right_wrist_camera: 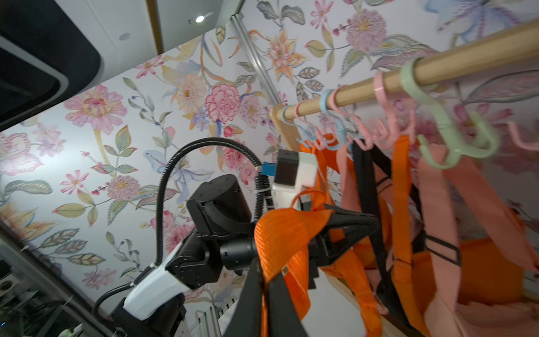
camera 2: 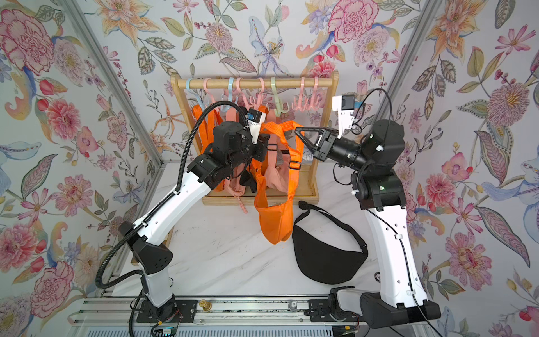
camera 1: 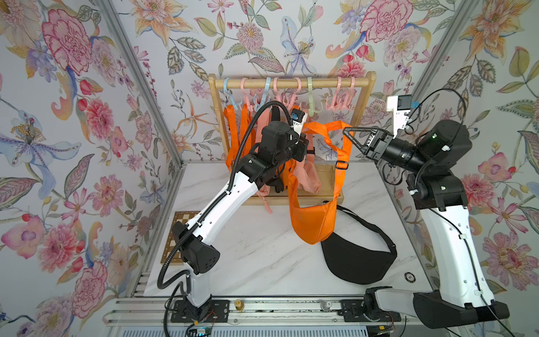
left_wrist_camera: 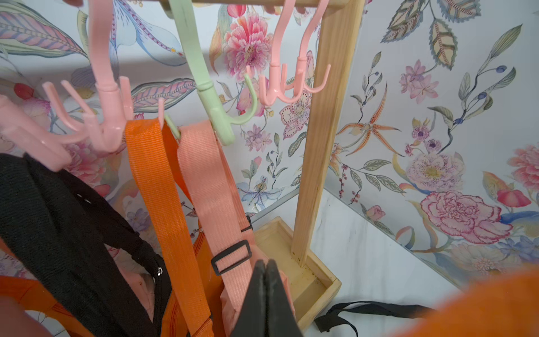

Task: Take the bag off the hook
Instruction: Pick up the bag from the hook, then place the bag inside the bag.

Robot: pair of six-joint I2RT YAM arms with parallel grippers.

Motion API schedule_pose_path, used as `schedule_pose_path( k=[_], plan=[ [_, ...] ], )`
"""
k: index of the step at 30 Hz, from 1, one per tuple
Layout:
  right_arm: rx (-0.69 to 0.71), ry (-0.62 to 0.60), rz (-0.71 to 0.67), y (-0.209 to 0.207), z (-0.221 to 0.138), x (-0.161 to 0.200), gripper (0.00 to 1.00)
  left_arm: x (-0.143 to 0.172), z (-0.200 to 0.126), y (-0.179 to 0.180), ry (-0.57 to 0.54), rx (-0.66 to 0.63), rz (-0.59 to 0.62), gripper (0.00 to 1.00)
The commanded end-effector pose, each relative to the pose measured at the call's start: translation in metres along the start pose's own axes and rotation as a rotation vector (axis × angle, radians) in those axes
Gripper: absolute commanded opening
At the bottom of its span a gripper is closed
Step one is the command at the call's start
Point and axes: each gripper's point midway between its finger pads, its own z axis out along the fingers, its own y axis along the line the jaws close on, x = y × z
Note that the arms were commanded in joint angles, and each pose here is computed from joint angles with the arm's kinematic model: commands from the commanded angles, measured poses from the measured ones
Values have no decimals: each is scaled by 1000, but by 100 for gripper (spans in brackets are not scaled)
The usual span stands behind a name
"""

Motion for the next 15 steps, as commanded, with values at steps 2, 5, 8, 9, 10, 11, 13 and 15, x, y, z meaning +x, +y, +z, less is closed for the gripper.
schedule_pose_path(
  k=[2, 5, 8, 9, 10, 11, 13, 15],
  plan=[
    [238, -105, -22, -30, -41, -5, 8, 11, -23, -14, 65, -25, 23, 0],
    [326, -125, 10, -48, -57, 5, 7, 20, -28, -38, 91, 9, 32, 0],
    [389, -144, 21, -57, -69, 11, 7, 29, -29, -61, 108, 57, 26, 0],
    [414, -152, 19, -59, -74, 12, 7, 31, -29, -68, 112, 71, 21, 0],
    [437, -157, 19, -61, -77, 14, 7, 33, -28, -74, 117, 85, 20, 0],
    [454, -159, 16, -63, -81, 16, 7, 34, -27, -79, 117, 94, 21, 0],
    [465, -138, 20, -65, -82, 23, 7, 34, -25, -86, 113, 97, 20, 0],
    [458, -82, -6, -66, -79, 39, 9, 29, -21, -92, 107, 113, 20, 0]
  ],
)
